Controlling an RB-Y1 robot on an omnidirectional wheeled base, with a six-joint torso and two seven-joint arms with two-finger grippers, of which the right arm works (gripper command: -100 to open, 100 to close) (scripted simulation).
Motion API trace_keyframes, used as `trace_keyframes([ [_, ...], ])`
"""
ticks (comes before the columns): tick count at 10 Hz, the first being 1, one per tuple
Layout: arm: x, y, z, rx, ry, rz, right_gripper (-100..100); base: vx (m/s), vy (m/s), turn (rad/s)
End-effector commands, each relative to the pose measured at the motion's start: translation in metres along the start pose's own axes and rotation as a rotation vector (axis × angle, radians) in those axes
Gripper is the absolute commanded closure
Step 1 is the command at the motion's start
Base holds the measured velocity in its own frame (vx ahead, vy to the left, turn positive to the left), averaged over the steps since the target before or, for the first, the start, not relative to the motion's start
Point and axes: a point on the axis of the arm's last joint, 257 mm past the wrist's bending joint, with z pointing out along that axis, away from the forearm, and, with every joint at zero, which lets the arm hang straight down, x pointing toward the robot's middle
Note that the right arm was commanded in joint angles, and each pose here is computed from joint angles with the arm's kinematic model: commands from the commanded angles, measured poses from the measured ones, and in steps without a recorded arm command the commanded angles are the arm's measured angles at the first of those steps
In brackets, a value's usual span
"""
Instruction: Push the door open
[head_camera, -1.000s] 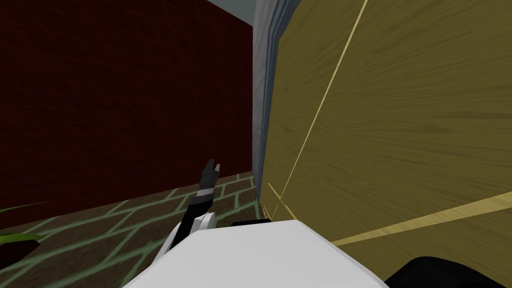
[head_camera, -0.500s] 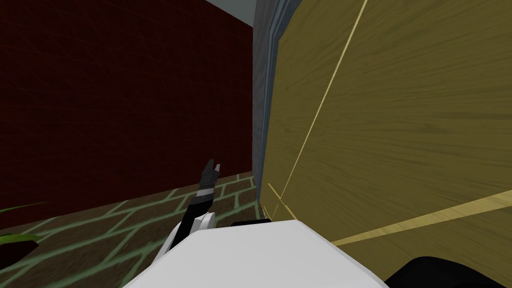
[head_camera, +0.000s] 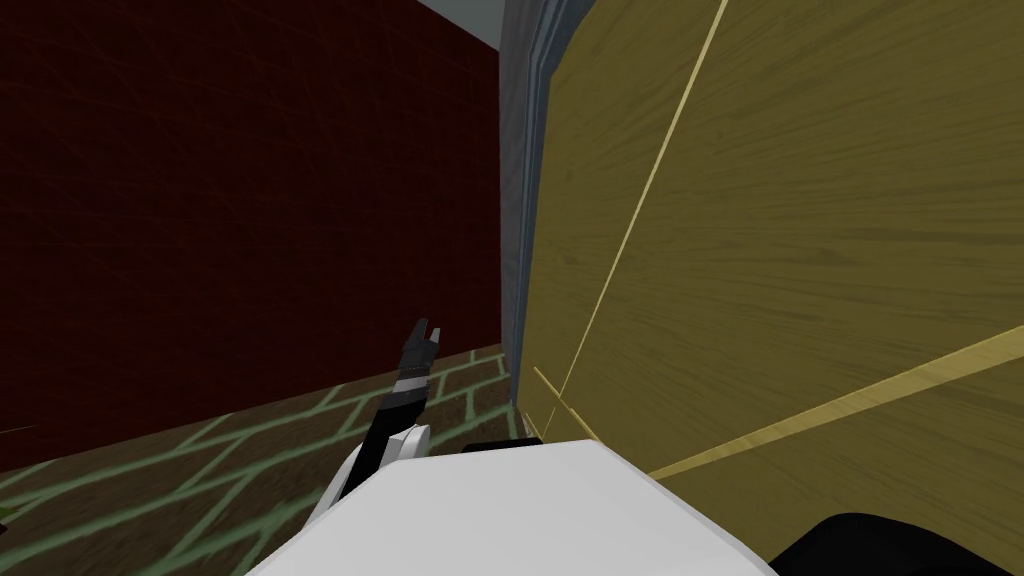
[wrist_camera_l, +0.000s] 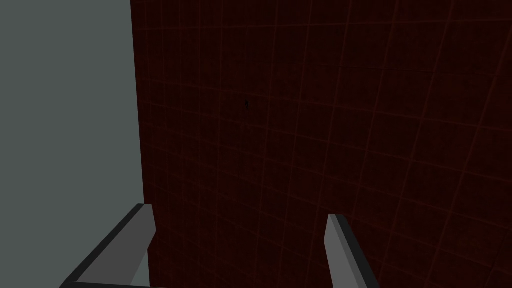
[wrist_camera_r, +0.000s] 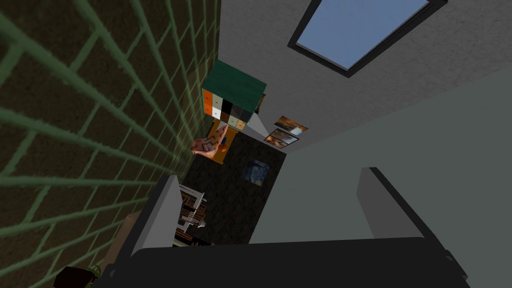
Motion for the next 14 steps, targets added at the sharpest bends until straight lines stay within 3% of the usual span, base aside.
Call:
trace_keyframes([
  [1, -0.0002, 0.0003, -0.0009, -0.001, -0.004, 0.004, -100, 0.011, -0.002, -0.006],
  [14, -0.0007, 0.0008, -0.0015, -0.002, -0.009, 0.009, -100, 0.009, 0.000, 0.006],
])
